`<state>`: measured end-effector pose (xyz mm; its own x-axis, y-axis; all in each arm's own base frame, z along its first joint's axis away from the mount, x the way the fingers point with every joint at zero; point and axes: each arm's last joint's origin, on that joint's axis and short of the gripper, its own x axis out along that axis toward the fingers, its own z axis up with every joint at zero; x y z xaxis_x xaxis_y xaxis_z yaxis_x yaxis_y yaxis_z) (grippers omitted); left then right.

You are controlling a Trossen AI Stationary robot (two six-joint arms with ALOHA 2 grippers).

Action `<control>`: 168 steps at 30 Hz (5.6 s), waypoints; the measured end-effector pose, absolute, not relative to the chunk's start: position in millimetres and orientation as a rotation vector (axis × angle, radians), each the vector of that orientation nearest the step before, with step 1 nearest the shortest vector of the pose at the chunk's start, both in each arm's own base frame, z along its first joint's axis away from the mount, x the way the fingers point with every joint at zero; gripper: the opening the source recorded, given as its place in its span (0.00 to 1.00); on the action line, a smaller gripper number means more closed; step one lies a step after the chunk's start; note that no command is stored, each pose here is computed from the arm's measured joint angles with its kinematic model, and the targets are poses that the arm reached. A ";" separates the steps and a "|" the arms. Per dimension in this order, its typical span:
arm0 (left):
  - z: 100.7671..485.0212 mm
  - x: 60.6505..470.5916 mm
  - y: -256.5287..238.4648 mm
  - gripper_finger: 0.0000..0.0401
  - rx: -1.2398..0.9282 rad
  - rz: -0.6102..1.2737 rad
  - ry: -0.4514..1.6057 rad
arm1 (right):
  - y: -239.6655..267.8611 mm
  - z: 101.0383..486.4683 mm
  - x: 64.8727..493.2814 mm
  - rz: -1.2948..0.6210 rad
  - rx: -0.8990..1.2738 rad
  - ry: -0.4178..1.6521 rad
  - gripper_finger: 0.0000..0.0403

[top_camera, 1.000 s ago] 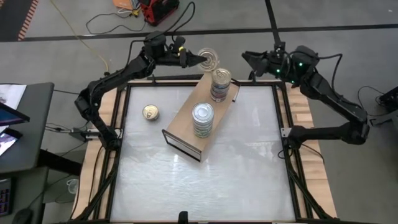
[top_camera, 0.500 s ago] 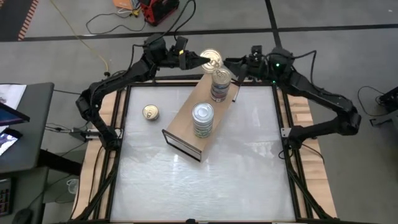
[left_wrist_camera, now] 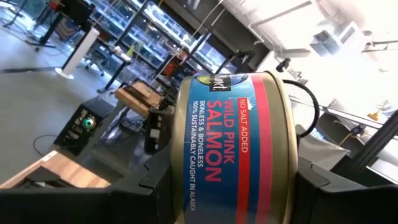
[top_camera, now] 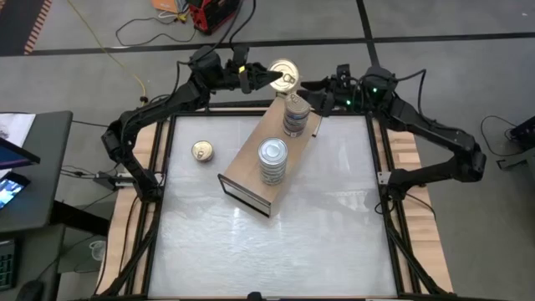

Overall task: Stack canned seafood by type on shelf
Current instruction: Stack the blue tuna can on top of the other blue tuna can

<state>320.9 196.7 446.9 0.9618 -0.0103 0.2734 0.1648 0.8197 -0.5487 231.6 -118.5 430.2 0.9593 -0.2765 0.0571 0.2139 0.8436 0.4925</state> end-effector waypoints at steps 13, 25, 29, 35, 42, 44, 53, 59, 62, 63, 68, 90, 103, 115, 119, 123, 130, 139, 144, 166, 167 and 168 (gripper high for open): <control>441.6 328.3 187.8 0.46 -0.602 -0.098 -0.212 | -134.1 424.3 257.3 -0.240 0.541 -0.238 0.96; 434.8 329.4 188.2 0.46 -0.695 -0.104 -0.138 | -137.2 426.4 255.3 -0.241 0.567 -0.267 0.65; 433.9 329.4 188.3 0.46 -0.680 -0.103 -0.130 | -137.6 425.5 255.6 -0.248 0.582 -0.263 0.55; 434.0 329.7 188.0 0.48 -0.674 -0.121 -0.127 | -137.3 425.5 256.0 -0.237 0.579 -0.260 0.54; 436.1 326.9 191.1 0.65 -0.619 -0.116 -0.147 | -136.9 425.2 256.0 -0.231 0.590 -0.256 0.55; 436.4 324.0 196.0 0.72 -0.619 -0.102 -0.154 | -137.0 425.3 255.9 -0.231 0.592 -0.258 0.55; 451.4 295.4 211.2 0.88 -0.482 -0.066 -0.193 | -137.5 424.1 246.2 -0.265 0.650 -0.209 0.56; 463.4 282.3 206.8 0.88 -0.385 -0.074 -0.216 | -143.8 419.9 222.1 -0.368 0.719 -0.111 0.55; 462.9 282.6 207.1 0.88 -0.396 -0.067 -0.216 | -149.1 416.5 213.8 -0.407 0.757 -0.076 0.55; 462.7 282.6 207.3 0.88 -0.409 -0.069 -0.214 | -151.3 414.3 212.1 -0.418 0.770 -0.059 0.55; 458.6 284.5 206.2 0.88 -0.457 -0.075 -0.173 | -162.4 404.4 215.4 -0.381 0.862 -0.008 0.56; 447.3 286.1 208.5 0.88 -0.499 -0.024 -0.088 | -172.2 393.7 219.2 -0.373 0.905 0.039 0.57; 444.0 286.1 209.9 0.88 -0.496 0.016 -0.069 | -172.1 392.2 219.2 -0.377 0.889 0.055 0.65; 444.0 286.1 209.1 0.88 -0.522 -0.013 -0.061 | -168.0 391.1 222.0 -0.357 0.863 0.080 0.75; 443.8 286.1 209.1 0.88 -0.511 -0.012 -0.059 | -167.6 387.8 221.3 -0.369 0.880 0.109 0.77; 446.2 278.7 207.9 0.88 -0.480 0.032 -0.044 | -167.2 387.3 220.9 -0.371 0.884 0.115 0.77; 450.8 255.8 196.8 0.88 -0.315 0.282 0.046 | -162.5 390.6 214.4 -0.387 0.892 0.157 0.77; 444.3 239.4 183.9 0.88 -0.303 0.312 0.212 | -160.6 396.4 212.0 -0.393 0.875 0.185 0.77; 453.0 230.7 176.9 0.88 -0.250 0.310 0.191 | -160.2 393.4 209.5 -0.421 0.895 0.224 0.77; 407.6 200.0 153.8 0.81 -0.250 0.307 0.430 | -128.5 427.5 153.5 -0.524 0.731 0.109 0.77; 397.7 196.1 152.9 0.80 -0.267 0.335 0.440 | -125.6 429.0 149.2 -0.550 0.708 0.104 0.77; 385.9 191.8 152.2 0.79 -0.293 0.369 0.450 | -122.8 430.1 145.5 -0.578 0.688 0.102 0.77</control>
